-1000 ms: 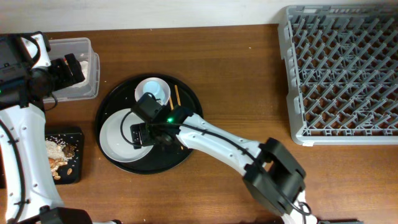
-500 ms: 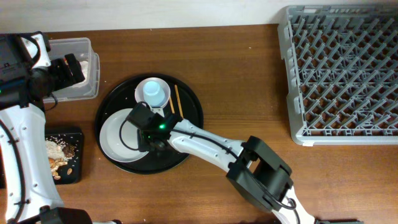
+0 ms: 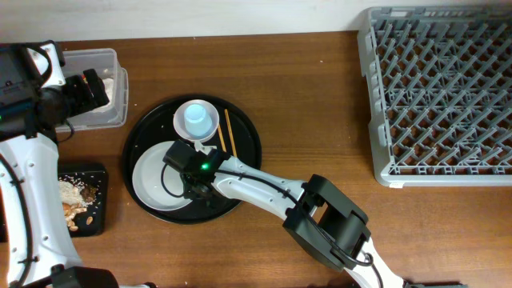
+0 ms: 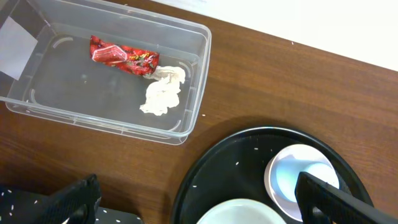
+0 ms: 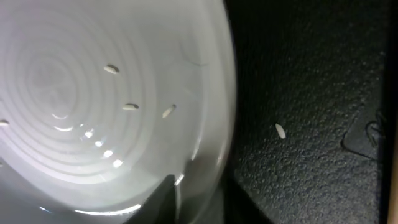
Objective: Sort waste into correct bins and load items into the dishwasher rack
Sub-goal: 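Grasp the white plate rim with the right gripper, then carry the plate with the right gripper and stand it in the rack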
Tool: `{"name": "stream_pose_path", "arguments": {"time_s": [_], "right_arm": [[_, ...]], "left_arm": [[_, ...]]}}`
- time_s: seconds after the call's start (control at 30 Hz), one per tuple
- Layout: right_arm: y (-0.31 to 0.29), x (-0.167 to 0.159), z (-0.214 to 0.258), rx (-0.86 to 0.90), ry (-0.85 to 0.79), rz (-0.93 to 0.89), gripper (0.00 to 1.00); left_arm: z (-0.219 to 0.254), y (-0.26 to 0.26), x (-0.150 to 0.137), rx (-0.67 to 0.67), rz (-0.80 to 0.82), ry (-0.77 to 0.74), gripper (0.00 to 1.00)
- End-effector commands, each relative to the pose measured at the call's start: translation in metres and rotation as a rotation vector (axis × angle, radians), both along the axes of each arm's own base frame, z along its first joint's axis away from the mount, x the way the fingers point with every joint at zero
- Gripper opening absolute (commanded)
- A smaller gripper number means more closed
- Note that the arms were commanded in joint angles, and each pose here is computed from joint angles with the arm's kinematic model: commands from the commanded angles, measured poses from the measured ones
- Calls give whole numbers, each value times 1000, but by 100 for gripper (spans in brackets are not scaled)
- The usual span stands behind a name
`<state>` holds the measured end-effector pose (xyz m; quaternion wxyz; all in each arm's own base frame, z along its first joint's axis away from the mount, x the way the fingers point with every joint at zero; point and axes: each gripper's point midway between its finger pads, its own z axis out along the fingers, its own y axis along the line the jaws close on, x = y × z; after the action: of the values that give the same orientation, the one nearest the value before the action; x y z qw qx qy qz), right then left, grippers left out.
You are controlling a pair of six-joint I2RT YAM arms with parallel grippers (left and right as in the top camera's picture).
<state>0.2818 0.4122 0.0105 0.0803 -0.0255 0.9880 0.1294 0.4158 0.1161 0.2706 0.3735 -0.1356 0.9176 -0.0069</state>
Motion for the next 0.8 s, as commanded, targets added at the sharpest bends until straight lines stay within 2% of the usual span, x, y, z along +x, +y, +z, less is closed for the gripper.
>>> {"name": "stream_pose_path", "arguments": {"time_s": [0.0,0.07,0.17,0.37,0.6,0.77], "right_arm": [[6,1,5,14,-6,2,8],[8,0,9,30,1,6,4],[7,4,22,52,-6,-1,4],[-17,21,76,94,-42,-30,4],[-39,27,161,271,-91,137,4],[-99,49,206,279,-160,102,4]], "left_arm": [[-1,1,0,-4,10,1,99],[-1,1,0,-4,11,1,99],[-1,1,0,-4,10,1,99],[-1,1,0,-4,10,1,99],[-1,1,0,-4,10,1,99],[-1,1,0,-4,10,1,99]]}}
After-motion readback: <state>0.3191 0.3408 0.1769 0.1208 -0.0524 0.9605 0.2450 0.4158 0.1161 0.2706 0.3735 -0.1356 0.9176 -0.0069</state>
